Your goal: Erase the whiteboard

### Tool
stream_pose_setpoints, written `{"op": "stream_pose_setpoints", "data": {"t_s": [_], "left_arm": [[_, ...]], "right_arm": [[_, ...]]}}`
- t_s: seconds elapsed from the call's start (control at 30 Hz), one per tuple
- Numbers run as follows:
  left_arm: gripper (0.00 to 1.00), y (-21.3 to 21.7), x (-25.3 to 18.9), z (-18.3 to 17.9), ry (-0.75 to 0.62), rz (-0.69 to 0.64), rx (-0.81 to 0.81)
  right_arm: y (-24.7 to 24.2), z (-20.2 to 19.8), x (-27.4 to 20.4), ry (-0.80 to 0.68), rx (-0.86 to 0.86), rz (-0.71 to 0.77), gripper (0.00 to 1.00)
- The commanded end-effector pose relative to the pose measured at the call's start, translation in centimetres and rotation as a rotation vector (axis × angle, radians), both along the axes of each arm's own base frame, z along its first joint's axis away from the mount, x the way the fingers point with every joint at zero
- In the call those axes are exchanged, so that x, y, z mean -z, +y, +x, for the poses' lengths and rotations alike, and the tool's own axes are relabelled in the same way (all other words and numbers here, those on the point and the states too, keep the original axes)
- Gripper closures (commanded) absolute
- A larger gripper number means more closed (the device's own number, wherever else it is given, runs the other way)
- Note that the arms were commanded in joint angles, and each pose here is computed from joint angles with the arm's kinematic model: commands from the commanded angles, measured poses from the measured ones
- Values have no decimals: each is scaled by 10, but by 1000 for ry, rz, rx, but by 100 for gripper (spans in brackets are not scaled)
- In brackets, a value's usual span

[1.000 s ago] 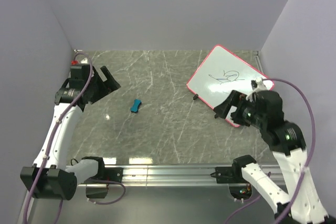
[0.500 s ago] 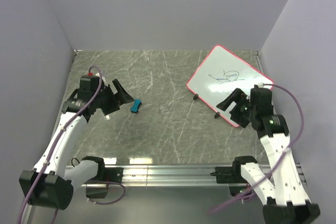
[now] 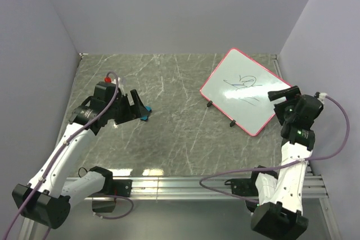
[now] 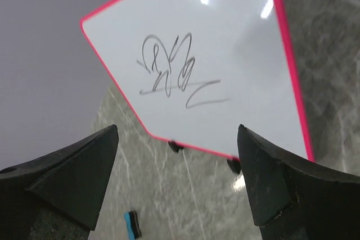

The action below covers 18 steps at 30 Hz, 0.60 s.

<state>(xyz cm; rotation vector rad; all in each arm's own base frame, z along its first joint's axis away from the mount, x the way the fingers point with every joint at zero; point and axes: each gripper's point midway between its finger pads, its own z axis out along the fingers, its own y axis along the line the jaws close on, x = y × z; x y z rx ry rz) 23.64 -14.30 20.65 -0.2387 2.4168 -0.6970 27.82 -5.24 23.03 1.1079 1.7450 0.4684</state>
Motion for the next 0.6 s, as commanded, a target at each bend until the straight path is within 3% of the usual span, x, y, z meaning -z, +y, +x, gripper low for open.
{"op": "stream_pose_setpoints", "data": {"t_s": [0.0,0.33,0.57], "left_arm": [[13,-5,-10,1,-42,16,33],[14,-12,-11,-1,-79,-3,65],[14,-9,-5,0,-100,27,87]], "right_arm": [[-28,10,-15,-112,54,-58,7],[-78,31,-7,-251,87,-17,7],[-85,39,15,-224,5,-47,6]]}}
